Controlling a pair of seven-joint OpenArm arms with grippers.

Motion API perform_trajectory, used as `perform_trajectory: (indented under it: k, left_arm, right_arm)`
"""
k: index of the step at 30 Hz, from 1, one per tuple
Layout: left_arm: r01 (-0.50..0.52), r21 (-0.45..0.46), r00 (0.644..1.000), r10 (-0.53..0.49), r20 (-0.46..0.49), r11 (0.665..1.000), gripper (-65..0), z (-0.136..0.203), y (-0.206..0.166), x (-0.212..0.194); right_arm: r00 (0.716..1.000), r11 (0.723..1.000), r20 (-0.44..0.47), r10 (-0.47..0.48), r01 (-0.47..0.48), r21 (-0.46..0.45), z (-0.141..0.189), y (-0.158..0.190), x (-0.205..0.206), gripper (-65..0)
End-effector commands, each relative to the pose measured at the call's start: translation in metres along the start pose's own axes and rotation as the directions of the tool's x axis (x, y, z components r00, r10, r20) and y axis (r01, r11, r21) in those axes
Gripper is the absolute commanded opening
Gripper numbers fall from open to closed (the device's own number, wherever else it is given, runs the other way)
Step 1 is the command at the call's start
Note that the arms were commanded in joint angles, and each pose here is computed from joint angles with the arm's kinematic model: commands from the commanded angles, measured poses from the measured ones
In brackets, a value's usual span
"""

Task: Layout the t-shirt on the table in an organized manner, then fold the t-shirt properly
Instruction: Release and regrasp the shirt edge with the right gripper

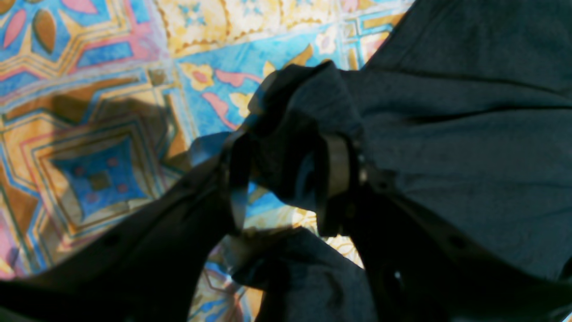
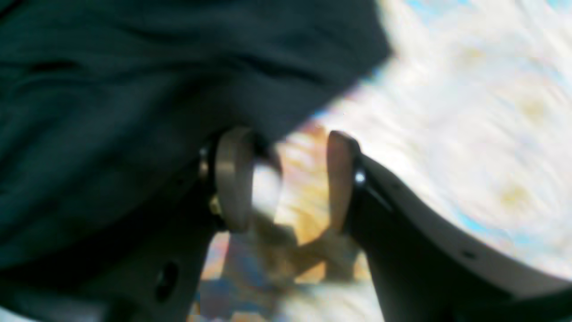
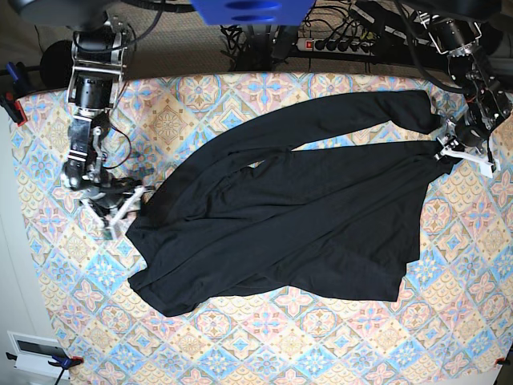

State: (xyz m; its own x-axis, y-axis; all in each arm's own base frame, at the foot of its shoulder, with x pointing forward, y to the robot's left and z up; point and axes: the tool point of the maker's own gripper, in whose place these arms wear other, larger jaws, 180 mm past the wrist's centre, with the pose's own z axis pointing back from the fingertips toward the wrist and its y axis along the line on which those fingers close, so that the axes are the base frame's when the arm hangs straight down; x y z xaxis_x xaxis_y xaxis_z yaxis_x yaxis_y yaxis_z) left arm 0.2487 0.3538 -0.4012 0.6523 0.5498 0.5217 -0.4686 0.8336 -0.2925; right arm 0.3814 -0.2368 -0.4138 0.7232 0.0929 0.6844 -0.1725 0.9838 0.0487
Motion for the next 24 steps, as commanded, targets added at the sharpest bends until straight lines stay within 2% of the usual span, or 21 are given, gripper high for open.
perform_trajectory:
  k: [1, 10, 18, 24]
  left_arm:
    - [0.016, -0.004, 0.999, -0.016, 0.049, 1.000, -41.2, 0.006, -0.001, 0.019]
    - [0.017, -0.006, 0.999, -0.017, 0.049, 1.000, -41.2, 0.006, -0.002, 0.019]
    - [0.019, -0.006, 0.999, -0.019, 0.050, 1.000, -41.2, 0.006, -0.002, 0.019]
    - [0.019, -0.006, 0.999, -0.019, 0.050, 1.000, -41.2, 0.006, -0.002, 0.019]
  right_arm:
    - [0.997, 1.000, 0.071, -0.001, 0.003, -0.025, 0.008, -0.014, 0.026, -40.2]
    - [0.998, 0.999, 0.065, -0.021, 0.023, -0.028, 0.009, -0.017, 0.020, -40.2]
    - [0.996, 0.998, 0.067, -0.052, 0.051, 0.022, -0.002, 0.008, 0.017, -39.9]
    - [0.997, 0.997, 0.060, -0.047, 0.043, 0.070, -0.006, 0.024, 0.013, -37.3]
